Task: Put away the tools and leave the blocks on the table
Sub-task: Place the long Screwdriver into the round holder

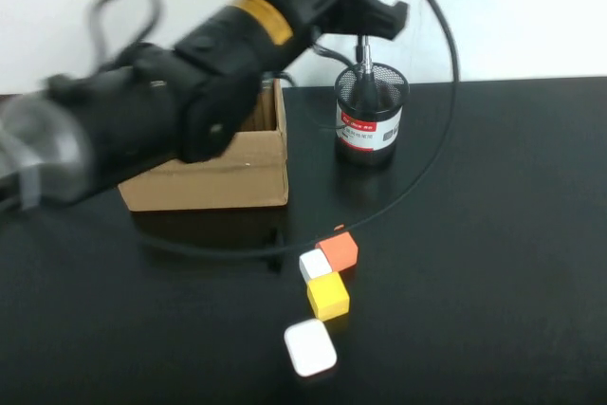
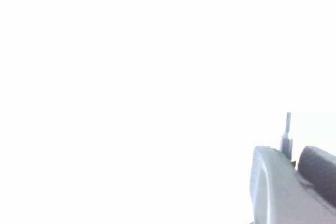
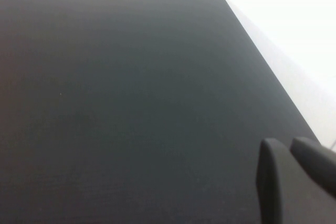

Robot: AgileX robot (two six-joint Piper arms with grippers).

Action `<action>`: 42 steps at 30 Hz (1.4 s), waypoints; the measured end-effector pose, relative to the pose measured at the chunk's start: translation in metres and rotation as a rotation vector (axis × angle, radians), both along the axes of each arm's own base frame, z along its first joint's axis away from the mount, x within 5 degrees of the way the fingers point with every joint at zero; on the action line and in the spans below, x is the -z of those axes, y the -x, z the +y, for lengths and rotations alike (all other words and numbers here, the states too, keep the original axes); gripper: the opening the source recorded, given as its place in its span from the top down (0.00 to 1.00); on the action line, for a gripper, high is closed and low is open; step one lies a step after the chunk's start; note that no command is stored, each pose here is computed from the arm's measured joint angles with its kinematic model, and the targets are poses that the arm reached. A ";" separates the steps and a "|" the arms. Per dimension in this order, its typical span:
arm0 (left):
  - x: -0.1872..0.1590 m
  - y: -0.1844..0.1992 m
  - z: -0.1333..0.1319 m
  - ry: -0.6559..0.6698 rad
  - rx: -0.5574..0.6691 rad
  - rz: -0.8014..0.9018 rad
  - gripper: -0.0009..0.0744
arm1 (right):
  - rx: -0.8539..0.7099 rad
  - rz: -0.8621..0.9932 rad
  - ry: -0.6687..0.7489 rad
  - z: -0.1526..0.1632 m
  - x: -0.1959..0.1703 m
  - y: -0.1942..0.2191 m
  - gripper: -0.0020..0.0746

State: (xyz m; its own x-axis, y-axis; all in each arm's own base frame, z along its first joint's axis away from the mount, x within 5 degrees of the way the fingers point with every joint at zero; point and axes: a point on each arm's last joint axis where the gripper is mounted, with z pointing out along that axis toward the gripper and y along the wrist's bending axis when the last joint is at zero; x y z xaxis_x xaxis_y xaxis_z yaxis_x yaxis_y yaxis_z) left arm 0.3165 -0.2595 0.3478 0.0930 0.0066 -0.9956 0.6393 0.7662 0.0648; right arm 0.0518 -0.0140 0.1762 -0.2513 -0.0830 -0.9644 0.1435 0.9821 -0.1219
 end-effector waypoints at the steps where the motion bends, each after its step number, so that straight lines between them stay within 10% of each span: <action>1: 0.005 -0.007 -0.006 -0.007 0.004 -0.004 0.92 | 0.000 0.000 0.000 0.000 0.000 0.000 0.98; 14: 0.079 -0.062 -0.050 -0.036 -0.004 0.032 0.92 | 0.000 0.000 0.000 0.000 0.000 0.000 0.98; 31: 0.092 -0.091 -0.021 0.014 -0.153 0.036 0.92 | 0.000 0.000 0.000 0.000 0.000 0.000 0.98; 42: 0.105 -0.095 -0.022 0.082 -0.146 0.122 0.73 | 0.000 0.000 0.000 0.000 0.000 0.000 0.98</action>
State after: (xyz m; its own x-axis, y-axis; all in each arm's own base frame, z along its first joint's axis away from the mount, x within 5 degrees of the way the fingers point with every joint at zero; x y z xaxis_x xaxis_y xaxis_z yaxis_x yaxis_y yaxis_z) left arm 0.4113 -0.2812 0.2429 -0.0246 -0.0706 -0.9972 0.5202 0.8509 -0.0731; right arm 0.0518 -0.0140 0.1762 -0.2513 -0.0830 -0.9644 0.1435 0.9821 -0.1219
